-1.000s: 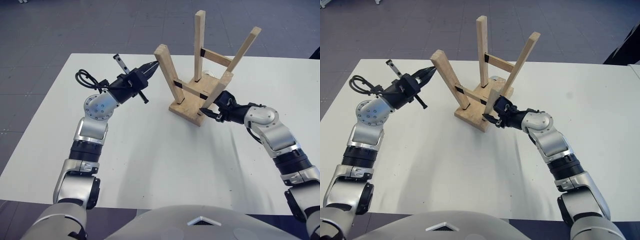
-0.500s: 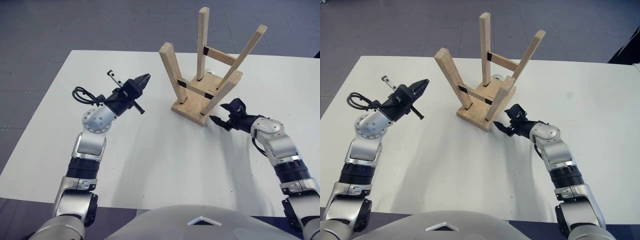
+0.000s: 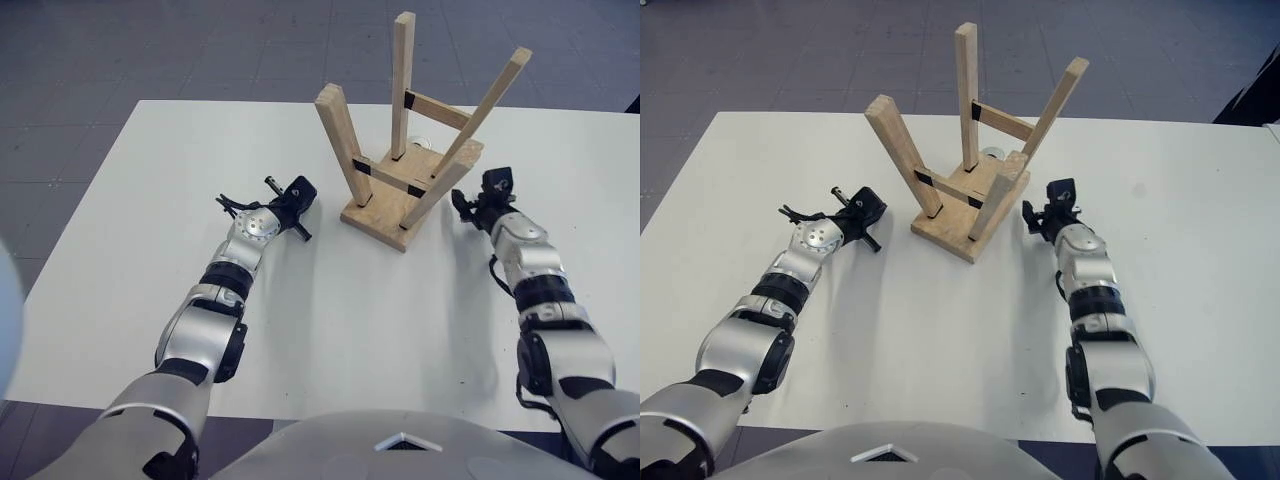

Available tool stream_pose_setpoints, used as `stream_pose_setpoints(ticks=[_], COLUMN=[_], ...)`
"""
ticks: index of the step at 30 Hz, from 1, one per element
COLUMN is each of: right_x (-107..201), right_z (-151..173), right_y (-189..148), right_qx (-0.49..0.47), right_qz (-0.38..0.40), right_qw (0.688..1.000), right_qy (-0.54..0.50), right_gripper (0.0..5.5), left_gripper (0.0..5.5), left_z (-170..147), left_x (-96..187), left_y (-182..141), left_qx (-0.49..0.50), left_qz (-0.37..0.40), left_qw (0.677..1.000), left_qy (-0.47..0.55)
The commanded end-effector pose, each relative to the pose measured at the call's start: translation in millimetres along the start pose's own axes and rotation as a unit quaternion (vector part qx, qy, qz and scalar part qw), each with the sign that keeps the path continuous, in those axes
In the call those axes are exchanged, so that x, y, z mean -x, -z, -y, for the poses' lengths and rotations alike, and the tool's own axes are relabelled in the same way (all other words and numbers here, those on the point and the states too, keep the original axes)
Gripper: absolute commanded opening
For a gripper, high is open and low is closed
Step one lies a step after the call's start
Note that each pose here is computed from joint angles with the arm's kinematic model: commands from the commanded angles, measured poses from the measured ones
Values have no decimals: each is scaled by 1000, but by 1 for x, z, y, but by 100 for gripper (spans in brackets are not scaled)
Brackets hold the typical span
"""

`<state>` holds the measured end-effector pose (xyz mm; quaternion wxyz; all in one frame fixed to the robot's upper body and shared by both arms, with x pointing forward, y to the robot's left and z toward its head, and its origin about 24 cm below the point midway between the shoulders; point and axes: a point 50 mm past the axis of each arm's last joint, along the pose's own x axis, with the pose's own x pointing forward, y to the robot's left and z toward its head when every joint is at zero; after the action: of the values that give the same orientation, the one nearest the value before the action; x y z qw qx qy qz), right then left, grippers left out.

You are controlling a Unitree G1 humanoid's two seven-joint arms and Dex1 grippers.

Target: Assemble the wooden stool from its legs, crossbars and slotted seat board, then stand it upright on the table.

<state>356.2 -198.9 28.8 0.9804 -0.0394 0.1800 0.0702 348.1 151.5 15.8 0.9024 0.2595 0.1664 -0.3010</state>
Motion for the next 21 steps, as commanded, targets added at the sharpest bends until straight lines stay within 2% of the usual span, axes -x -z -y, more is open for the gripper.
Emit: stream_pose_setpoints(ticks=[1, 4, 9, 12, 15, 18, 21], right_x=[-15, -21, -24, -23, -17, -8, 19], right_z=[-28, -42, -41, -25, 8, 28, 38], right_y=[-7, -15, -25, -36, -66, -91, -118], right_qx=[7, 19, 26, -4, -49, -101, -150], right_qz=[-15, -21, -19, 7, 69, 122, 175], right_qw=[1000, 999, 999, 1000, 995, 986, 973], right_qy=[-26, -38, -33, 6, 55, 57, 29], right_gripper=[344, 344, 344, 344, 344, 344, 344], left_gripper=[10, 10, 10, 10, 10, 10, 10], left_z=[15, 22, 26, 29, 29, 30, 30], left_x=[-2, -6, -7, -7, -3, 5, 11], left_y=[12, -2, -17, -22, -21, -16, -12], left_qx=[27, 58, 60, 60, 62, 76, 94], left_qz=[-35, 4, 40, 47, 48, 45, 39], left_qw=[997, 996, 995, 995, 995, 995, 994], left_qy=[59, 68, 70, 69, 62, 50, 40])
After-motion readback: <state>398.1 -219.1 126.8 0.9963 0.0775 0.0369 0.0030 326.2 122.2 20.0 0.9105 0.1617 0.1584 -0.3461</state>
